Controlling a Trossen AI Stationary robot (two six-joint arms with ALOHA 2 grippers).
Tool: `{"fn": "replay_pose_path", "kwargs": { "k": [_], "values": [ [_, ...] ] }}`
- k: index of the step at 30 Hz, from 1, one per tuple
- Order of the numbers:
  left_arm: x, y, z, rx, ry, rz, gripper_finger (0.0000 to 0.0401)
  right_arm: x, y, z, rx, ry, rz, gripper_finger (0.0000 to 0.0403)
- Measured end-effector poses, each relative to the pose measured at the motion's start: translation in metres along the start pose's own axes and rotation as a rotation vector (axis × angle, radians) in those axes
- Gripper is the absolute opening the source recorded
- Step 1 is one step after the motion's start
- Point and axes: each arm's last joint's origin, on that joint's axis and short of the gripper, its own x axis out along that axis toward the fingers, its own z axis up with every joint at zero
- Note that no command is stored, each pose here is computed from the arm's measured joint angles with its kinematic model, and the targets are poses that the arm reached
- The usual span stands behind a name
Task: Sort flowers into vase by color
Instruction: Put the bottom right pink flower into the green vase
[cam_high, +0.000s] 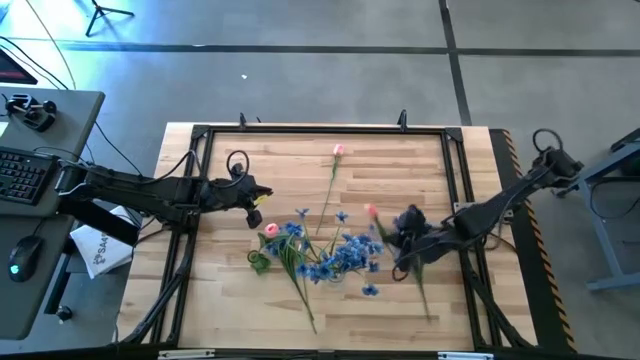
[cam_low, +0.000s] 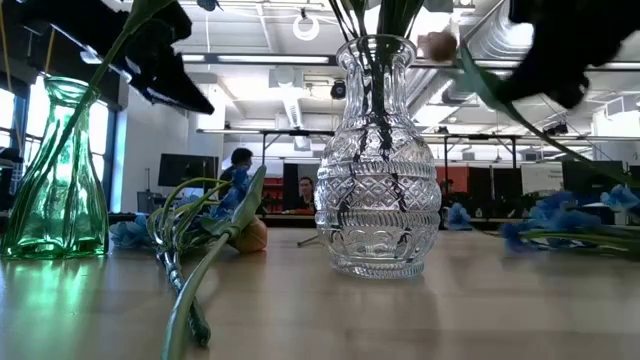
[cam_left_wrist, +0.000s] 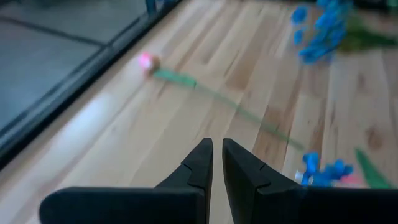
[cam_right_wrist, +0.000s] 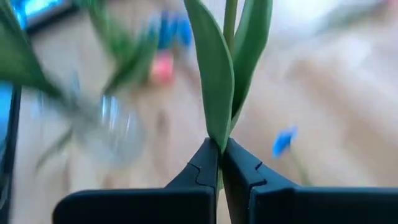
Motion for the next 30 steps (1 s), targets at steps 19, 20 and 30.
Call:
{"fn": "replay_pose_path", "kwargs": {
  "k": [19, 20, 30],
  "values": [
    [0.001, 0.002, 0.050, 0.174, -0.487, -0.070, 0.0039, 0.010, -0.075, 0.141, -0.291, -0.677, 0.296, 0.0000],
    [0.002, 0.005, 0.052, 0.171, -0.501, -0.077, 0.0046, 0.013, -0.079, 0.147, -0.296, -0.702, 0.306, 0.0000],
    [0.027, 0.025, 0.059, 0.152, -0.571, -0.158, 0.0137, 0.079, -0.080, 0.184, -0.368, -0.746, 0.450, 0.0000]
  ]
}}
